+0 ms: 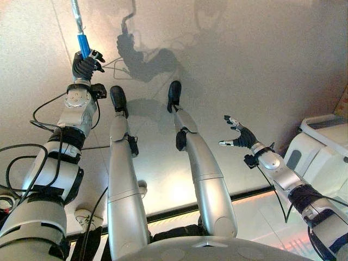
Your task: Raise the hospital bed
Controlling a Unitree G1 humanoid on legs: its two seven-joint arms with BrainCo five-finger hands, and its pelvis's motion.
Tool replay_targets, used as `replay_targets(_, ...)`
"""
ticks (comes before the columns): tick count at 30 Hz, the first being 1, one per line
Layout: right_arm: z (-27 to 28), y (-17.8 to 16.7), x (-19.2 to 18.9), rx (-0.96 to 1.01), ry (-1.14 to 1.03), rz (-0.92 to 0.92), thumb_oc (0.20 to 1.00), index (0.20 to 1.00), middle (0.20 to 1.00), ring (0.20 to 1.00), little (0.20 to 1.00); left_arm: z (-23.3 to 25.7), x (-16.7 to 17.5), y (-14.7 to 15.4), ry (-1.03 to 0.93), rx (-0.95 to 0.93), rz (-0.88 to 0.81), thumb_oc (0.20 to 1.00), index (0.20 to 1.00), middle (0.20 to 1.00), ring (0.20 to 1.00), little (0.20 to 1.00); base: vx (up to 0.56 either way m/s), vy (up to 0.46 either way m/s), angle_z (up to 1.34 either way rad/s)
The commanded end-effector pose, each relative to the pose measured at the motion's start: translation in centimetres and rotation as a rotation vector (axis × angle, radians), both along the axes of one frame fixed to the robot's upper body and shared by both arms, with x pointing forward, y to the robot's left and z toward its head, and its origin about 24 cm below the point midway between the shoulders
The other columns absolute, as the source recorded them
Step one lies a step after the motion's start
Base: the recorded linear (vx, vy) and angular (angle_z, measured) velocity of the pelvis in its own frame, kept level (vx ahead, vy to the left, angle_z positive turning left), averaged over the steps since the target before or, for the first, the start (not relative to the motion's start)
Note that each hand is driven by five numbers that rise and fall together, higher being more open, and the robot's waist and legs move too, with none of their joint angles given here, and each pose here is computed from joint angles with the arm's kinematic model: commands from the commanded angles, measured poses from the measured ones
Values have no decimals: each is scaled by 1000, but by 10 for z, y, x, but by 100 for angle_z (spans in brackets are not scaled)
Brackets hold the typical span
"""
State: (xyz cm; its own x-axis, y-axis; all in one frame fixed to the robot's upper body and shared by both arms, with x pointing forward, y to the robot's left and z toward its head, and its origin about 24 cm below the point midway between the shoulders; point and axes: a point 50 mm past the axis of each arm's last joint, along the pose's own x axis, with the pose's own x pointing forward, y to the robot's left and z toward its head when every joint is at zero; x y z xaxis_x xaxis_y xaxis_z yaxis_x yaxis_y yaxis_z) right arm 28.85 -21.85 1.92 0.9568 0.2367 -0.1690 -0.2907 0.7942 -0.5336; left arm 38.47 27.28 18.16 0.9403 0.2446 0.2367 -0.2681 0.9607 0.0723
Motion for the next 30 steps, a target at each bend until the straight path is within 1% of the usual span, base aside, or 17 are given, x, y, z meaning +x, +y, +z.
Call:
replay_targets(1, -4, -3, -8, 7, 31, 21, 1000, 1000, 1000, 1000, 1000, -40, -9, 8, 144, 19, 38, 200, 200, 200, 200, 200, 17, 7, -7)
replay_targets(3, -3, -1, -8, 16, 32, 26, 1000, 1000, 1000, 1000, 1000, -33, -5, 3, 132, 55, 18, 200, 200, 200, 200, 200, 9, 4, -4)
replay_targets(6, -2, -1, -8, 14, 30, 29, 1000, 1000, 1000, 1000, 1000, -32, -4, -1, 125, 64, 5, 200, 200, 200, 200, 200, 4, -2, -2)
replay_targets(9, -4, -2, -9, 9, 36, 24, 1000, 1000, 1000, 1000, 1000, -30, -2, -11, 112, 79, -27, 200, 200, 200, 200, 200, 4, -1, -1)
replay_targets(10, -5, -3, -9, 9, 38, 21, 1000, 1000, 1000, 1000, 1000, -32, -2, -12, 117, 78, -32, 316, 316, 316, 316, 316, 0, 0, 0)
replay_targets(11, -5, -3, -9, 9, 38, 21, 1000, 1000, 1000, 1000, 1000, -32, -2, -12, 117, 78, -32, 329, 329, 329, 329, 329, 0, 0, 0)
replay_targets(12, -5, -2, -9, 11, 41, 24, 1000, 1000, 1000, 1000, 1000, -32, -2, -13, 119, 83, -35, 200, 200, 200, 200, 200, 0, 0, 0)
replay_targets(18, -5, -1, -6, 8, 40, 29, 1000, 1000, 1000, 1000, 1000, -38, -3, -8, 148, 79, -11, 200, 200, 200, 200, 200, 0, 0, 0)
replay_targets(19, -5, 0, -6, 7, 41, 29, 1000, 1000, 1000, 1000, 1000, -38, -3, -7, 149, 79, -7, 228, 228, 228, 228, 228, 0, 0, 0)
replay_targets(20, -4, 0, -6, 6, 38, 32, 1000, 1000, 1000, 1000, 1000, -39, -3, -5, 153, 78, 0, 379, 379, 379, 379, 379, 0, 0, 0)
replay_targets(22, -4, 1, -6, 7, 37, 34, 1000, 1000, 1000, 1000, 1000, -39, -3, -5, 152, 76, 1, 583, 583, 583, 583, 583, 0, 0, 0)
replay_targets(23, -5, 0, -6, 5, 40, 33, 1000, 1000, 1000, 1000, 1000, -39, -3, -6, 153, 74, 1, 1000, 1000, 1000, 1000, 1000, 0, 0, 0)
replay_targets(30, -3, 2, -4, 5, 32, 37, 1000, 1000, 1000, 1000, 1000, -51, -4, -7, 188, 52, 1, 1000, 1000, 1000, 1000, 1000, -4, -4, 0)
